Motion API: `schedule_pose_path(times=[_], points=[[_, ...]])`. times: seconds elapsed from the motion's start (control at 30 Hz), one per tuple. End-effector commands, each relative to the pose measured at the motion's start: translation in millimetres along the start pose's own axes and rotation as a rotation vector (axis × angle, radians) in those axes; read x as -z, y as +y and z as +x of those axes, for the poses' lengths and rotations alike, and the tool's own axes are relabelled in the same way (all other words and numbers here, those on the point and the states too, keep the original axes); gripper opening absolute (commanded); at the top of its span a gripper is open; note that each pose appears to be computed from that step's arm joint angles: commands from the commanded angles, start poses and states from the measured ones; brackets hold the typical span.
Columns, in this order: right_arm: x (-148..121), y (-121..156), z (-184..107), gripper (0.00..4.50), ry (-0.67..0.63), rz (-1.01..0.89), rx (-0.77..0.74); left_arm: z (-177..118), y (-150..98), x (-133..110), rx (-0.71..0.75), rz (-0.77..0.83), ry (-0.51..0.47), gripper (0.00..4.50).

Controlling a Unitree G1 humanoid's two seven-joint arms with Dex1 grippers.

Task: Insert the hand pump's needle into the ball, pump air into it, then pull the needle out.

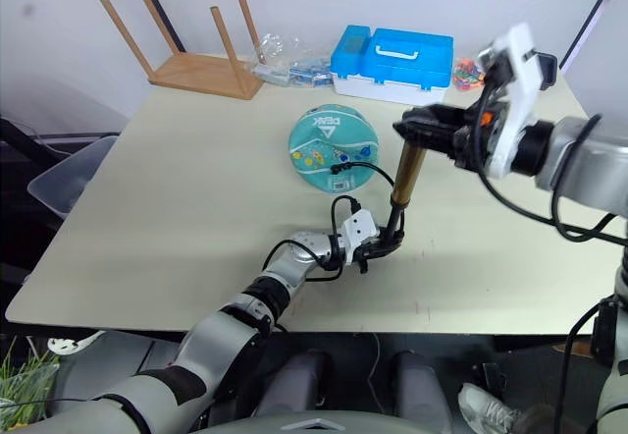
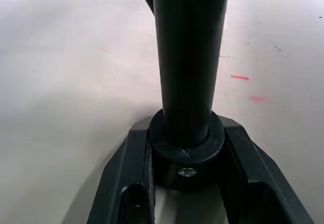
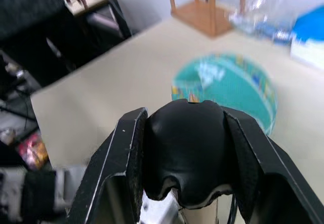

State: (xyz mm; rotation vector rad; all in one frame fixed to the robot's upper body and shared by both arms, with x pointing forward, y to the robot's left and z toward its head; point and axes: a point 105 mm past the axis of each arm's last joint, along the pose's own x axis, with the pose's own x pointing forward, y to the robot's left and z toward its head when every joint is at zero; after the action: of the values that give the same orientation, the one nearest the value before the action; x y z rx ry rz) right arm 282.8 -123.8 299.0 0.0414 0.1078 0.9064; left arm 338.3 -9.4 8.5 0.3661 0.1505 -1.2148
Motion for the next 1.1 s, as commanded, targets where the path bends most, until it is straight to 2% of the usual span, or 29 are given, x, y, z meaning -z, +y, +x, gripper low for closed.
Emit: schedule_pose_path(times=[0.03, 0.07, 0.17, 0.27, 0.37, 0.5, 0.63, 0.73, 0.8, 0.93, 1.1], points=[[-52, 10, -23, 1.63, -0.183, -0.077, 0.036, -19, -26, 64, 0.046, -0.124, 0.206, 1.09], [-47, 11, -21, 1.63, -0.161, -0.075, 0.036, -19, -26, 64, 0.046, -0.124, 0.207, 1.09], [11, 3, -4, 1.63, 0.026, -0.033, 0.038, -19, -26, 64, 0.045, -0.123, 0.209, 1.09], [35, -2, 3, 1.63, 0.058, 0.009, 0.037, -18, -26, 63, 0.045, -0.123, 0.209, 1.09], [93, -20, 17, 1.63, 0.172, 0.075, 0.082, -17, -27, 62, 0.042, -0.125, 0.200, 1.09], [122, -17, 29, 1.63, 0.194, 0.122, 0.047, -17, -25, 61, 0.033, -0.128, 0.198, 1.09], [178, -16, 43, 1.63, 0.297, 0.158, 0.025, -17, -23, 61, 0.025, -0.130, 0.196, 1.09], [207, -19, 45, 1.63, 0.350, 0.164, 0.026, -17, -23, 60, 0.025, -0.130, 0.194, 1.09], [207, -22, 44, 1.63, 0.339, 0.160, 0.033, -17, -23, 61, 0.026, -0.129, 0.196, 1.09], [181, -25, 41, 1.63, 0.274, 0.119, 0.030, -18, -23, 62, 0.028, -0.127, 0.202, 1.09], [100, -20, 28, 1.63, 0.101, 0.033, -0.018, -18, -22, 61, 0.025, -0.129, 0.205, 1.09]])
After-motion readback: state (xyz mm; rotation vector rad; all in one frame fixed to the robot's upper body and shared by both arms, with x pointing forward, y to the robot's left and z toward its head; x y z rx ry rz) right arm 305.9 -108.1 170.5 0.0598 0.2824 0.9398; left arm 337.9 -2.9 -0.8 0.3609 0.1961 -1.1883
